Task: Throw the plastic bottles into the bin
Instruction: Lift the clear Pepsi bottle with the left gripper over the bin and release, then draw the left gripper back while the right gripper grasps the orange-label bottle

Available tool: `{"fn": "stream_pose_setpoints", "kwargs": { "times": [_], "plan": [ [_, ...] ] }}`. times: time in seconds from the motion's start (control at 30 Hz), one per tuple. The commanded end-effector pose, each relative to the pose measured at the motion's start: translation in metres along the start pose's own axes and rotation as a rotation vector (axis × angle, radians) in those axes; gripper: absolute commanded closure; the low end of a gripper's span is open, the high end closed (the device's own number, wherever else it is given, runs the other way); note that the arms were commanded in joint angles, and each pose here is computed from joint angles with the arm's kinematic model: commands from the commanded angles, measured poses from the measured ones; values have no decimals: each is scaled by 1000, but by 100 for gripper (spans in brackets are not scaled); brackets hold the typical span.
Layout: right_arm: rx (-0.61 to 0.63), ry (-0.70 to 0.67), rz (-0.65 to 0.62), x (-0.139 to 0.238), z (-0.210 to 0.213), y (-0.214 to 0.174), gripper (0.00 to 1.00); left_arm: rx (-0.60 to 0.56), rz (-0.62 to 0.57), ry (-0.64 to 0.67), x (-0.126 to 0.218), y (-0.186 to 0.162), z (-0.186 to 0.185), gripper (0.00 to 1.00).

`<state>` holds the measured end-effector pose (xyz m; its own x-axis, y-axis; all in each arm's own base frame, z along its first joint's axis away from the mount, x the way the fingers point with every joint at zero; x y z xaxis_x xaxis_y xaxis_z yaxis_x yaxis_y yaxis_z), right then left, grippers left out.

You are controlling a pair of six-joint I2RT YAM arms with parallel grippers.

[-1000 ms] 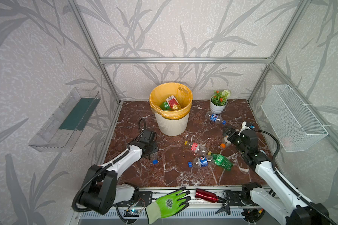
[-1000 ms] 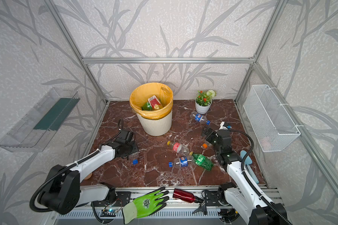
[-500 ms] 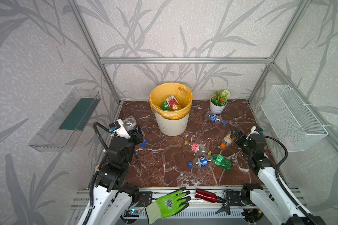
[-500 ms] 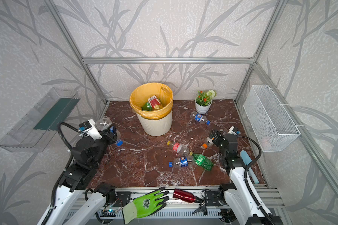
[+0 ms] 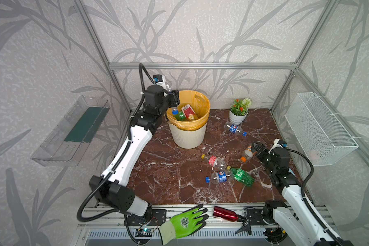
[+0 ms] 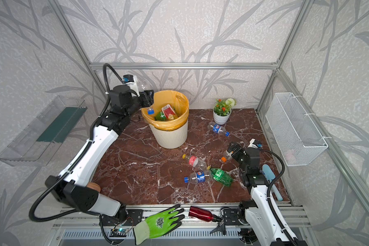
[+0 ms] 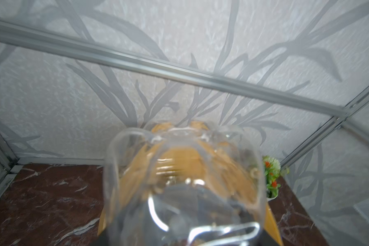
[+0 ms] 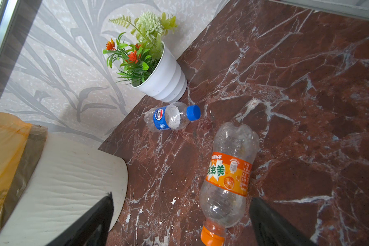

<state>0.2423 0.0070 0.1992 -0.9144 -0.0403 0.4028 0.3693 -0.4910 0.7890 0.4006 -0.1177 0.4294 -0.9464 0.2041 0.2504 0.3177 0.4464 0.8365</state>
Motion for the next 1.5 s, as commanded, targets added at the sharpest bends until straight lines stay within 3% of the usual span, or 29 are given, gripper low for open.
{"fn": "stream_pose_setpoints", "kwargs": {
  "times": [0.0,0.03,0.2,0.33,0.57,0.8,1.07,1.47],
  "plan": [
    [22,1,-19,5,3,8,1,-42,90,62,15,-8,8,10],
    [25,-3,-19,6,2,8,1,-44,63,74,21,-8,11,1],
    [30,-14,-2,3,0,6,1,-61,-99,74,65,1,19,1],
    [32,-25,11,-1,-1,5,1,-66,-120,92,91,-7,29,1],
    [141,-104,72,-10,-9,1,1,42,-53,157,118,-67,72,1],
    [248,-132,290,-47,-10,-7,5,145,-5,341,147,-135,130,1],
    [268,-186,481,-89,-19,-23,11,261,54,434,150,-188,165,1],
    [244,-172,662,-119,-27,-50,35,259,112,484,138,-196,168,1]
  ]
}}
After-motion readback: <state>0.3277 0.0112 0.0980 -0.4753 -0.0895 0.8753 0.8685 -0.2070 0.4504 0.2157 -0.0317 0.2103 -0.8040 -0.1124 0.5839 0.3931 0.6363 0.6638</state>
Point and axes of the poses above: each gripper's point midway between its finger pads, its own x axis back along the fingers, its own z axis along the line the jaws close on, y = z × x, the point moved 7 cm from there along x, back along the fingers, and after that the axes turned 14 degrees about x, right-handed, at the moved point
